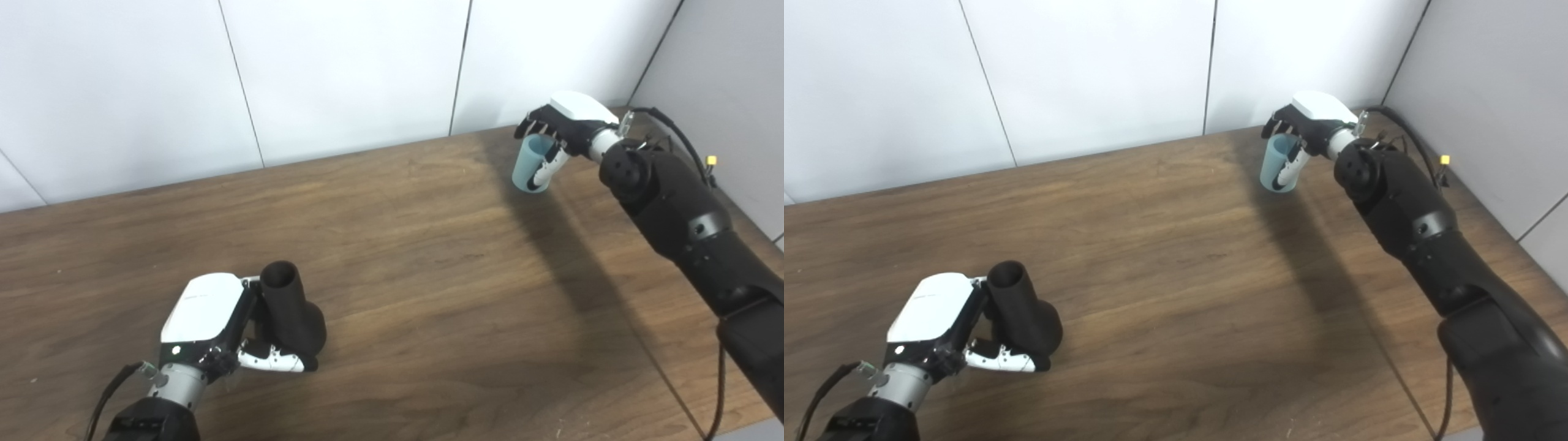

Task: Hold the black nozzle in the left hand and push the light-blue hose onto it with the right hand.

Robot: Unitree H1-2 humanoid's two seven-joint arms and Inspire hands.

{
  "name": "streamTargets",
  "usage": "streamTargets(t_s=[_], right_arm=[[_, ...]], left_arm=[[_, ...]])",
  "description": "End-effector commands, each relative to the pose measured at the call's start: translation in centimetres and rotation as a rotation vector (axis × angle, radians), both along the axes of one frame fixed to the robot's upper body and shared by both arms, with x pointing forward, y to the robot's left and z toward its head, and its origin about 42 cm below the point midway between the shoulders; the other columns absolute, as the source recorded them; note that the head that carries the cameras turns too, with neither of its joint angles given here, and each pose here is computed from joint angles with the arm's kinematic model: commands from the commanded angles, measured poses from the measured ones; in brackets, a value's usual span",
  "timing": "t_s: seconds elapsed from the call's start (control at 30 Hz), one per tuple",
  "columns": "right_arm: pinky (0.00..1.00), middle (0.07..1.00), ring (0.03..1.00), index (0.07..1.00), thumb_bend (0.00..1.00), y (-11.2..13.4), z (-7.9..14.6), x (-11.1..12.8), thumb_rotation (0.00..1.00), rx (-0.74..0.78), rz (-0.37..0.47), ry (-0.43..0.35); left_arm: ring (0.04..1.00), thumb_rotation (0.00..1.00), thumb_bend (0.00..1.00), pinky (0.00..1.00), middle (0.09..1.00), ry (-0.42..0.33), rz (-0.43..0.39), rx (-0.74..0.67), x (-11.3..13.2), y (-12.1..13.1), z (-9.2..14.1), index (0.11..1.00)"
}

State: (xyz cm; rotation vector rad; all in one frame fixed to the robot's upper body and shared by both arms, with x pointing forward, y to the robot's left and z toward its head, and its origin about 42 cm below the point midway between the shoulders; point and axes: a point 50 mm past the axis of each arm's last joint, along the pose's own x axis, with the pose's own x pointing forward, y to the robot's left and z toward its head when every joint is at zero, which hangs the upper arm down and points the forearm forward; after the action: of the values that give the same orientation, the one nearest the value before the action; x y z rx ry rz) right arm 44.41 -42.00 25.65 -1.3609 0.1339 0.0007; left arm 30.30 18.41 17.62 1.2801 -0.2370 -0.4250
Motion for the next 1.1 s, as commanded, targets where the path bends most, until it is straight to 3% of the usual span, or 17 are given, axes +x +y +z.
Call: streamTargets(t_s=[0.0,0.4,0.43,0.47,0.57,0.7,0.77,1.0,1.07], right_arm=[[0.53,0.624,0.570,0.647,0.86,-0.67,3.47,0.27,0.01,-0.021,0.005,-0.107],[0.53,0.617,0.540,0.639,0.86,-0.49,3.27,0.10,0.00,-0.046,-0.024,-0.090],[0.55,0.615,0.557,0.566,0.70,-0.54,3.27,0.05,0.06,-0.059,-0.018,-0.094],[0.59,0.636,0.611,0.528,0.61,-0.58,3.26,0.02,0.09,-0.068,-0.014,-0.098],[0.68,0.687,0.697,0.490,0.53,-0.66,3.25,0.00,0.12,-0.070,0.001,-0.122],[0.58,0.607,0.602,0.483,0.52,-0.71,3.12,-0.04,0.12,-0.045,0.015,-0.164],[0.54,0.561,0.559,0.452,0.52,-0.68,3.06,-0.09,0.03,-0.046,0.022,-0.179],[0.56,0.495,0.586,0.478,0.53,-0.47,3.11,-0.24,0.00,-0.047,0.017,-0.193],[0.52,0.537,0.558,0.452,0.52,-0.44,3.16,-0.31,0.00,-0.037,0.023,-0.199]], left_arm=[[0.514,0.00,0.53,0.39,0.459,0.067,-0.029,0.022,-0.83,-0.15,-1.01,0.494],[0.513,0.00,0.53,0.39,0.458,0.066,-0.028,0.028,-0.85,-0.09,-1.04,0.495],[0.513,0.00,0.53,0.39,0.462,0.066,-0.028,0.030,-0.84,-0.11,-1.05,0.494],[0.511,0.00,0.53,0.39,0.462,0.066,-0.027,0.031,-0.83,-0.11,-1.06,0.494],[0.511,0.00,0.53,0.39,0.467,0.068,-0.026,0.032,-0.83,-0.18,-1.00,0.493],[0.508,0.00,0.53,0.39,0.467,0.061,-0.031,0.027,-0.84,-0.14,-1.05,0.492],[0.509,0.00,0.53,0.39,0.461,0.062,-0.030,0.030,-0.85,-0.13,-1.03,0.493],[0.504,0.00,0.53,0.38,0.465,0.061,-0.027,0.029,-0.90,-0.27,-0.95,0.492],[0.508,0.00,0.53,0.39,0.472,0.063,-0.028,0.031,-0.92,-0.29,-0.90,0.490]])
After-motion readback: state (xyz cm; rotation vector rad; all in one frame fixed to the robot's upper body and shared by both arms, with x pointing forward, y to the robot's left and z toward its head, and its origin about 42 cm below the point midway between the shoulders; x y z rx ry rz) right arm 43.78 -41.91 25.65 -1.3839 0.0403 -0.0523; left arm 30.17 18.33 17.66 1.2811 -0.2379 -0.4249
